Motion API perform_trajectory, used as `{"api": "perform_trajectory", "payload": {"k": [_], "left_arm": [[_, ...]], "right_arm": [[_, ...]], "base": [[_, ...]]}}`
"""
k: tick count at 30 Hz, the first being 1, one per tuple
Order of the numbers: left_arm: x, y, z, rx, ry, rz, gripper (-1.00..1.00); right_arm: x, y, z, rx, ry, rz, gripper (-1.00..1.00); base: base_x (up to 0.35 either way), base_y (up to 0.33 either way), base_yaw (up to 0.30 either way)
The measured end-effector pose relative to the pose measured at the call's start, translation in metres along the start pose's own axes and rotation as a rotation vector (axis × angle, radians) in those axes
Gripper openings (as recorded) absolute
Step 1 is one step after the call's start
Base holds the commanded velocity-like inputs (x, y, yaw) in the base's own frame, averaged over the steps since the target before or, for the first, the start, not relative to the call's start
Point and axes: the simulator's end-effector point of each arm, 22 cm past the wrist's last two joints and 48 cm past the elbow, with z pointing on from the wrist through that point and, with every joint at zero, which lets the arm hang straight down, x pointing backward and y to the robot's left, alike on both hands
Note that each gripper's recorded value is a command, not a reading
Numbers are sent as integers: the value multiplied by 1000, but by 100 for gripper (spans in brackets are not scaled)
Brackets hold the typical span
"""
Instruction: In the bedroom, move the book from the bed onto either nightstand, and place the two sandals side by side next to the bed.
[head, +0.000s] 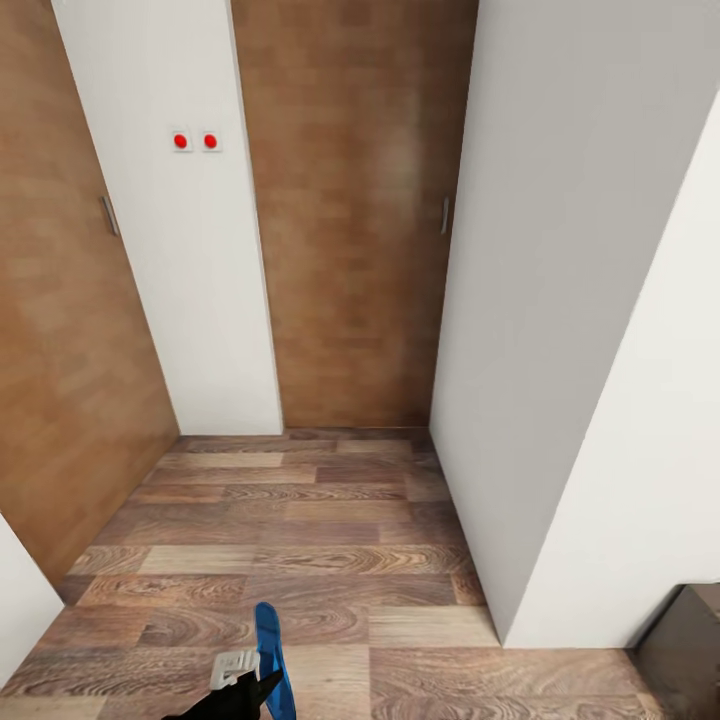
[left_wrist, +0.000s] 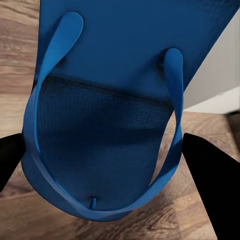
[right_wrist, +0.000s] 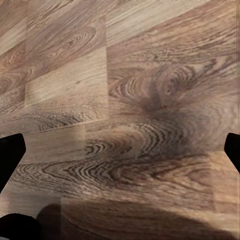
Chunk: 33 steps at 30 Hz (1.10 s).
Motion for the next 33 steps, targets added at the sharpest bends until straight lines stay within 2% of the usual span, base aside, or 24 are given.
{"api": "perform_trajectory", "payload": {"k": [33], "left_arm": [[0, 0, 0, 0, -1, -1, -100]], "right_arm": [[-1, 0, 0, 1, -3, -3, 100]], "base": [[0, 0, -130]]}}
